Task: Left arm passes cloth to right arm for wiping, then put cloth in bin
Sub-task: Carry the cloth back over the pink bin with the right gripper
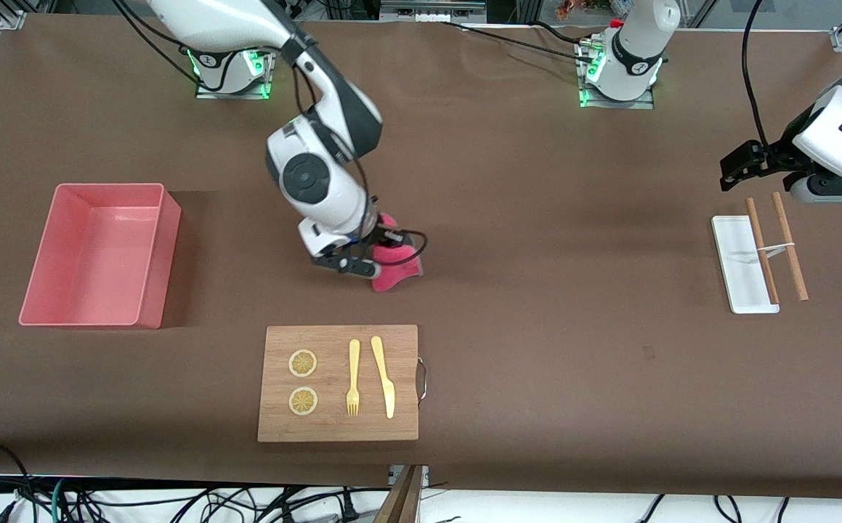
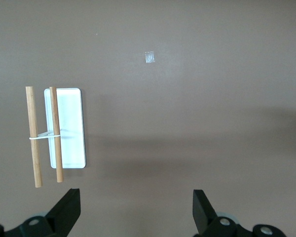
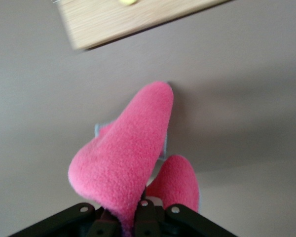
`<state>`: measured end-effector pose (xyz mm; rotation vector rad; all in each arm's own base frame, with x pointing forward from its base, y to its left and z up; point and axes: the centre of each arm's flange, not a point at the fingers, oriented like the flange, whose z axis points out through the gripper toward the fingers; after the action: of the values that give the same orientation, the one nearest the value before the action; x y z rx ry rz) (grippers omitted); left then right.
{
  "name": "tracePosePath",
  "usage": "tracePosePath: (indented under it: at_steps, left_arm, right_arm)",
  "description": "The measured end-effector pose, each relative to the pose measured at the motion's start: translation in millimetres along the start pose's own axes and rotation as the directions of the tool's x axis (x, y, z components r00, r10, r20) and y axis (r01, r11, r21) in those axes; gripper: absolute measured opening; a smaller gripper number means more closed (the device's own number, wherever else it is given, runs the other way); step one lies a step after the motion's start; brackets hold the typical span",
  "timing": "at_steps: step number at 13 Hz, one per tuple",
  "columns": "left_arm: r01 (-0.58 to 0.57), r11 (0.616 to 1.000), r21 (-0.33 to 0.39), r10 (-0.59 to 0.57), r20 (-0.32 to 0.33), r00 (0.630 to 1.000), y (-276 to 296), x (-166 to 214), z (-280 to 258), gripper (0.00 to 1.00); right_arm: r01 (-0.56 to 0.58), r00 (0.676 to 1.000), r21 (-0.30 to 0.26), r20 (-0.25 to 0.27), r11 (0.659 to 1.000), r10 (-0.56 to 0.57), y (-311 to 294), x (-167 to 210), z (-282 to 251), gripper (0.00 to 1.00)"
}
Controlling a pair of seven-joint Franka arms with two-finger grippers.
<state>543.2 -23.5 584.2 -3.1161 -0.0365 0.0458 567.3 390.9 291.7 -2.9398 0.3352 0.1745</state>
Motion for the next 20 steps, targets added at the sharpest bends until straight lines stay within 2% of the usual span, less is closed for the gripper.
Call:
tracePosePath:
  at_steps: [3, 6, 9, 12, 14, 16, 20]
  left_arm:
    - [0.001, 1.000, 0.000, -0.001, 0.000, 1.000, 0, 0, 0, 1.00]
    - [0.001, 1.000, 0.000, -0.001, 0.000, 1.000, -1, 0, 0, 1.00]
    - [0.001, 1.000, 0.000, -0.001, 0.000, 1.000, -1, 0, 0, 1.00]
    - [0.001, 1.000, 0.000, -0.001, 0.000, 1.000, -1, 0, 0, 1.00]
    - [0.001, 1.000, 0.000, -0.001, 0.000, 1.000, -1, 0, 0, 1.00]
    - [0.001, 1.000, 0.000, -0.001, 0.001, 1.000, -1, 0, 0, 1.00]
    - [0.002, 1.000, 0.000, -0.002, 0.001, 1.000, -1, 0, 0, 1.00]
  right_arm:
    - [0.075, 0.997, -0.035, 0.038, 0.997, -0.074, 77, 48, 20, 0.02]
    - [0.175, 0.982, -0.039, 0.075, 0.984, -0.171, 167, 93, 25, 0.02]
    - [0.284, 0.956, -0.052, 0.091, 0.957, -0.279, 260, 128, 23, 0.02]
    - [0.396, 0.916, -0.058, 0.084, 0.916, -0.391, 346, 156, 7, 0.02]
    - [0.442, 0.896, -0.070, 0.073, 0.894, -0.437, 378, 165, -10, 0.02]
    - [0.462, 0.886, -0.072, 0.079, 0.884, -0.457, 383, 163, -41, 0.02]
    - [0.481, 0.874, -0.084, 0.121, 0.873, -0.470, 374, 130, -150, 0.02]
